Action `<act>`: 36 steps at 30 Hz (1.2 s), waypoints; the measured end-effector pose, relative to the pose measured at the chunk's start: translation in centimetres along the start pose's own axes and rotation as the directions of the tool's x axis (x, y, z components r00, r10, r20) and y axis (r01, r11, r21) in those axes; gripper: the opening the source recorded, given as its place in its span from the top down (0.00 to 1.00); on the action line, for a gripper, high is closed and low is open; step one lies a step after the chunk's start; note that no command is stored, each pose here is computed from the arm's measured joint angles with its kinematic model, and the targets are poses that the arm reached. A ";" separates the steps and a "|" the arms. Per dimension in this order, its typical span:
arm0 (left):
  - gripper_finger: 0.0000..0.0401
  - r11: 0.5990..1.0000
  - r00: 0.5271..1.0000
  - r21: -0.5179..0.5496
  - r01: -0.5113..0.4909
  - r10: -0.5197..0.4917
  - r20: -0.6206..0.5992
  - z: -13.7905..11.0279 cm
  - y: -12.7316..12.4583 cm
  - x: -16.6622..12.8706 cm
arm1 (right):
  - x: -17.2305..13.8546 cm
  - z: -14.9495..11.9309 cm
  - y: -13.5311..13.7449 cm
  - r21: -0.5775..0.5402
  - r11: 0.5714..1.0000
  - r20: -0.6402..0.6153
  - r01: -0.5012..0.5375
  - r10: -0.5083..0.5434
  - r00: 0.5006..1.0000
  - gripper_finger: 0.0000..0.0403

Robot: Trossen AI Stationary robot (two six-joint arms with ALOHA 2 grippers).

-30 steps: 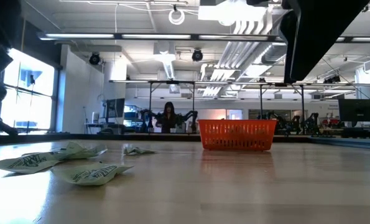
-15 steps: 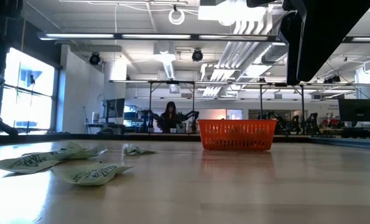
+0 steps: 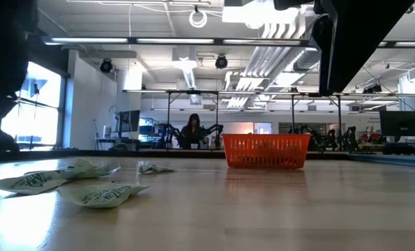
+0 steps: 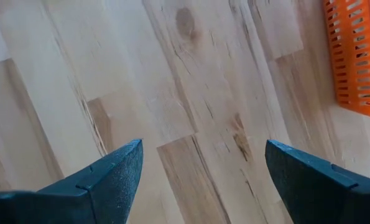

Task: Pick and place Stevia / Truvia into bins
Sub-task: Adjust the green stevia packets, then put the green stevia packet into the orange basket

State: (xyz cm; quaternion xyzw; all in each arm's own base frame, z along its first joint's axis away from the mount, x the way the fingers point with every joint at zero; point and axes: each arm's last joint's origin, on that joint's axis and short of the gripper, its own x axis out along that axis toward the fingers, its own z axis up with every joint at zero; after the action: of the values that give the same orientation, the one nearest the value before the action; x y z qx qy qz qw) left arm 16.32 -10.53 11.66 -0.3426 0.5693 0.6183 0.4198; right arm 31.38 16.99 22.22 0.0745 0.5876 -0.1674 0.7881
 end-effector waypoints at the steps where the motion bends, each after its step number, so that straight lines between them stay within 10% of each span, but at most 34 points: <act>1: 0.93 1.000 1.000 -0.005 0.025 -0.025 0.014 0.3 -0.3 -0.2 | 0.0 0.1 -0.1 0.002 1.000 0.000 0.001 -0.001 1.000 0.19; 7: 0.79 0.965 0.953 0.104 0.240 -0.255 0.166 2.0 -3.2 -2.4 | 0.1 0.2 -0.2 0.014 1.000 -0.005 0.005 -0.004 1.000 0.19; 13: 0.83 0.720 0.652 0.317 0.617 -0.693 0.306 3.6 -8.7 -8.0 | 0.0 0.0 -0.2 0.007 1.000 -0.016 0.012 -0.012 1.000 0.19; 17: 0.89 0.559 0.479 0.459 0.691 -0.829 0.290 5.2 -10.8 -12.4 | -0.1 -0.6 -0.2 -0.021 0.998 -0.022 0.051 -0.051 0.998 0.19; 22: 0.92 0.669 0.618 0.447 0.593 -0.735 0.280 7.0 -9.9 -14.8 | -0.6 -2.0 0.4 -0.042 0.995 -0.029 0.094 -0.095 0.995 0.19; 28: 0.83 0.788 0.888 0.461 0.409 -0.460 -0.001 6.0 -6.8 -14.2 | -0.6 -2.1 0.1 -0.001 0.993 -0.036 0.117 -0.117 0.992 0.19; 36: 0.75 0.797 0.870 0.393 0.459 -0.493 -0.016 2.7 -6.7 -12.0 | -0.2 -1.3 -0.6 -0.061 0.994 -0.091 0.093 -0.098 0.991 0.19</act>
State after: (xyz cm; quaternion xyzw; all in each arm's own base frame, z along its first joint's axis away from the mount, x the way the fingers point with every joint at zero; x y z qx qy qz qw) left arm 27.46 -9.39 19.99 -0.3581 0.5561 0.3832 0.6448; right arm 29.91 16.85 22.09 0.0317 0.6314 -0.1845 0.7526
